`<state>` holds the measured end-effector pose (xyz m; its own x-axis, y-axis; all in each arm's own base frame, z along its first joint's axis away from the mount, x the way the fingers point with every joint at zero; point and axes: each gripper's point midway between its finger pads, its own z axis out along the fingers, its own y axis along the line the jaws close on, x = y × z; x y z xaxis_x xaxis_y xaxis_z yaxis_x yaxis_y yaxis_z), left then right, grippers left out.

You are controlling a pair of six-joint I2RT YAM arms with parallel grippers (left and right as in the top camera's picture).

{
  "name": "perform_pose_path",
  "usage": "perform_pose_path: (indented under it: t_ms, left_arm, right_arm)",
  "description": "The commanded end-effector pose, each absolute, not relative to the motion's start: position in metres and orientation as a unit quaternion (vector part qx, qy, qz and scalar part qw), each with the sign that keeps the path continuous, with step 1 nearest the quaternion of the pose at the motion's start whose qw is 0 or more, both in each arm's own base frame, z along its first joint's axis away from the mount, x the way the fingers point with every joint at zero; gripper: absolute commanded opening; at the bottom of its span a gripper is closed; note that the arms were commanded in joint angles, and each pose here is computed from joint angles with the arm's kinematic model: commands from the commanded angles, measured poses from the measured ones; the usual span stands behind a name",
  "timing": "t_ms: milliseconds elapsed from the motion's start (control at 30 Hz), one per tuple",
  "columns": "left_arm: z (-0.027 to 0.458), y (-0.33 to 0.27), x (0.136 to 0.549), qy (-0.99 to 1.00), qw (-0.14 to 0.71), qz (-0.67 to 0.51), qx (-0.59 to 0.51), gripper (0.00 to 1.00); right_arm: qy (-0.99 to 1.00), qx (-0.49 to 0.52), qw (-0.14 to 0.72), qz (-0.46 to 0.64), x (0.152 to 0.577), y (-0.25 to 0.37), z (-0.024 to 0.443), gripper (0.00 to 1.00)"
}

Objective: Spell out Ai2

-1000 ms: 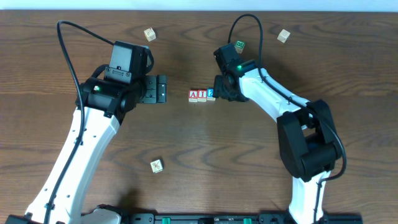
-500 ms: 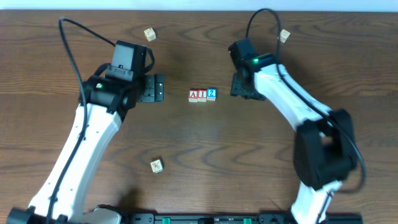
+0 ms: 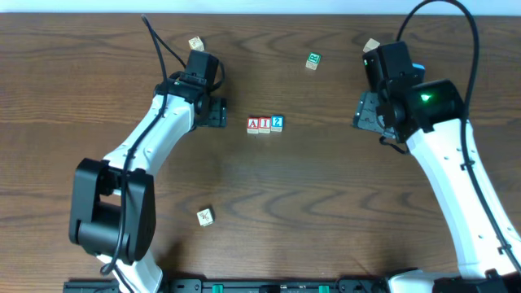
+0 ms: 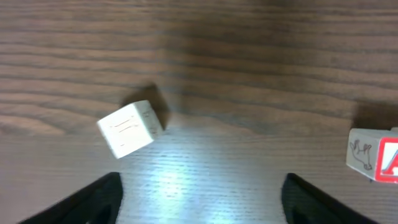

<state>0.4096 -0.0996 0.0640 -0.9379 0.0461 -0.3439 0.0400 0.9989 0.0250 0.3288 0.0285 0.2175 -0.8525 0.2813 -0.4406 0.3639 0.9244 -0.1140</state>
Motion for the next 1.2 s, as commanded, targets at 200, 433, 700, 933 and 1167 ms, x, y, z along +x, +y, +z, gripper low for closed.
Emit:
perform_pose_path:
  t_ms: [200,433,700,933,1167]
  left_arm:
    - [0.022,-0.127,0.409,0.990,0.130,-0.046,0.029,0.74]
    - [0.021,-0.160,0.408,0.986,0.139,-0.075,0.058,0.74]
    - [0.021,-0.163,0.409,0.985,0.150,-0.057,0.061,0.73]
    - [0.023,-0.165,0.414,0.984,0.160,-0.062,0.051,0.73]
    - [0.023,-0.167,0.413,0.984,0.158,-0.067,0.047,0.73]
  right_arm:
    - [0.951,0.189,0.220,-0.108,0.329,0.016,0.223,0.81]
    - [0.951,0.189,0.220,-0.107,0.329,0.016,0.222,0.82]
    - [0.952,0.188,0.217,-0.109,0.328,0.015,0.222,0.82]
    - [0.952,0.187,0.217,-0.109,0.328,0.015,0.222,0.83]
    - [0.952,0.187,0.217,-0.109,0.328,0.015,0.222,0.83]
